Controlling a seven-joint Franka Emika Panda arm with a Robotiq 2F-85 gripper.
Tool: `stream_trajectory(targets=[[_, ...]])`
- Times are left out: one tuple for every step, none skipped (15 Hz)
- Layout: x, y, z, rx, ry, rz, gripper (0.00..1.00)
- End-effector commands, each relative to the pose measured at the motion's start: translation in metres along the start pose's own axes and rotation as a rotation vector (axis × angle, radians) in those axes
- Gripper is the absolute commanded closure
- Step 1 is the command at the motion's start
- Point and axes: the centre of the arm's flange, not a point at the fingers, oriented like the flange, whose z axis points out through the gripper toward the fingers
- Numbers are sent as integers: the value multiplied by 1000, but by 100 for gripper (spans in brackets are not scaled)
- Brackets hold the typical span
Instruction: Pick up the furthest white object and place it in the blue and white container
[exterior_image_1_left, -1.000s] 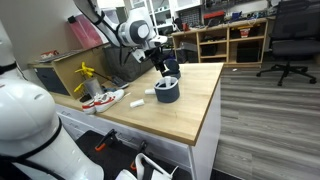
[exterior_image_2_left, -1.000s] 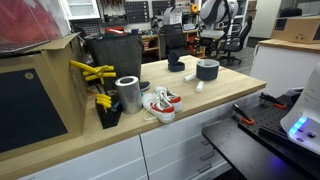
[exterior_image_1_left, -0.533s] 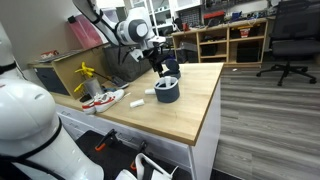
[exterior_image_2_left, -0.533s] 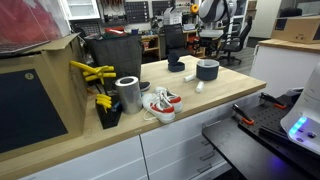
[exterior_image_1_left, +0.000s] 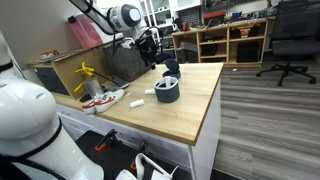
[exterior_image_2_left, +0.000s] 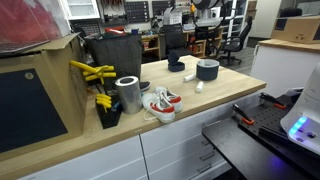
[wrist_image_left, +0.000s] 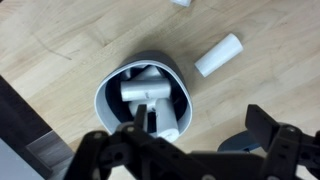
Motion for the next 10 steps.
stream_trajectory(targets=[[-1,-1,-5,-21,-8,-13,0],[0,-2,-8,-24,-8,-16,0],[0,-3,-7,-24,-9,-16,0],[0,-2,-6,-26,-11,-16,0],[0,-2,-5,-27,-13,-16,0],[0,-2,-4,-28,-14,-15,0],[0,-2,-3,-28,-15,-15,0],[0,-2,-3,-29,-15,-15,0],[0,-2,-3,-29,-15,-15,0],[0,-2,-3,-29,-15,-15,0]])
